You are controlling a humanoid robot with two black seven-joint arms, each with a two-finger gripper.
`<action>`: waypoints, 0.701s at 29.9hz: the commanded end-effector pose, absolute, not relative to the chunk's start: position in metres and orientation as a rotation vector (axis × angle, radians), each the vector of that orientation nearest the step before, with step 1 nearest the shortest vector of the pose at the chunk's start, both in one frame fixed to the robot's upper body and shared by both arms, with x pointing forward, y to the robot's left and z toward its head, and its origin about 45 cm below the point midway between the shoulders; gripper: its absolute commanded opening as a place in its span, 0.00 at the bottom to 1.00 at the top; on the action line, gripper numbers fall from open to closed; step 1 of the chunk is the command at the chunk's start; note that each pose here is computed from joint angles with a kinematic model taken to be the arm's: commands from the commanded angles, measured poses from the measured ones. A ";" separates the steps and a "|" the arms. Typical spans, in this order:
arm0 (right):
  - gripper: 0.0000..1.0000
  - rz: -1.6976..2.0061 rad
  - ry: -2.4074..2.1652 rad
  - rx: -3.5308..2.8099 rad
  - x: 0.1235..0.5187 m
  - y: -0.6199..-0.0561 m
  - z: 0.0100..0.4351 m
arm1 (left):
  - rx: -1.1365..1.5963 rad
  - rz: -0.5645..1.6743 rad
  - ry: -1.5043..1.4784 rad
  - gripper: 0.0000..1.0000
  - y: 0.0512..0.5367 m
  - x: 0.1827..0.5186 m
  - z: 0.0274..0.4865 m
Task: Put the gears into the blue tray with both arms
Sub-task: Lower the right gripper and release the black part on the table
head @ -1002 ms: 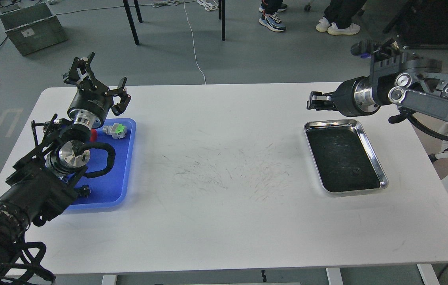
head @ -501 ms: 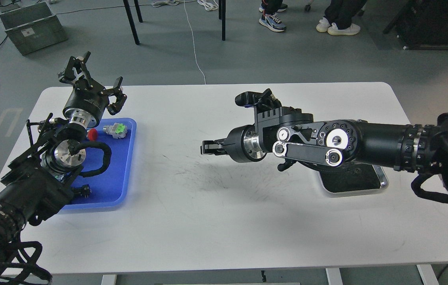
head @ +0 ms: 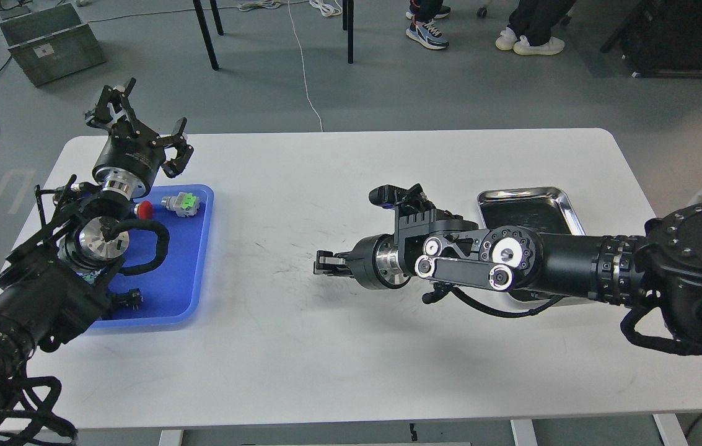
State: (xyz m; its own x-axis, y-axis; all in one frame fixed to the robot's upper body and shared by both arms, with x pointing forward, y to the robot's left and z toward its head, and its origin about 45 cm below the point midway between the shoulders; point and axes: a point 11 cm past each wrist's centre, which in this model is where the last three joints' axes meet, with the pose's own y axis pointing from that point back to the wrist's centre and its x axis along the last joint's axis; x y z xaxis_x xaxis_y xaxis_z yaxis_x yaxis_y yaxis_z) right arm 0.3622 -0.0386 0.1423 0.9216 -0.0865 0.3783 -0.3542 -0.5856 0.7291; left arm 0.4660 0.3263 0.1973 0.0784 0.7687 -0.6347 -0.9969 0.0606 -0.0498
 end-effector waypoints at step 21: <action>0.10 0.340 -0.239 2.266 0.327 -0.017 0.140 | -0.555 1.427 0.510 0.98 0.328 0.465 0.197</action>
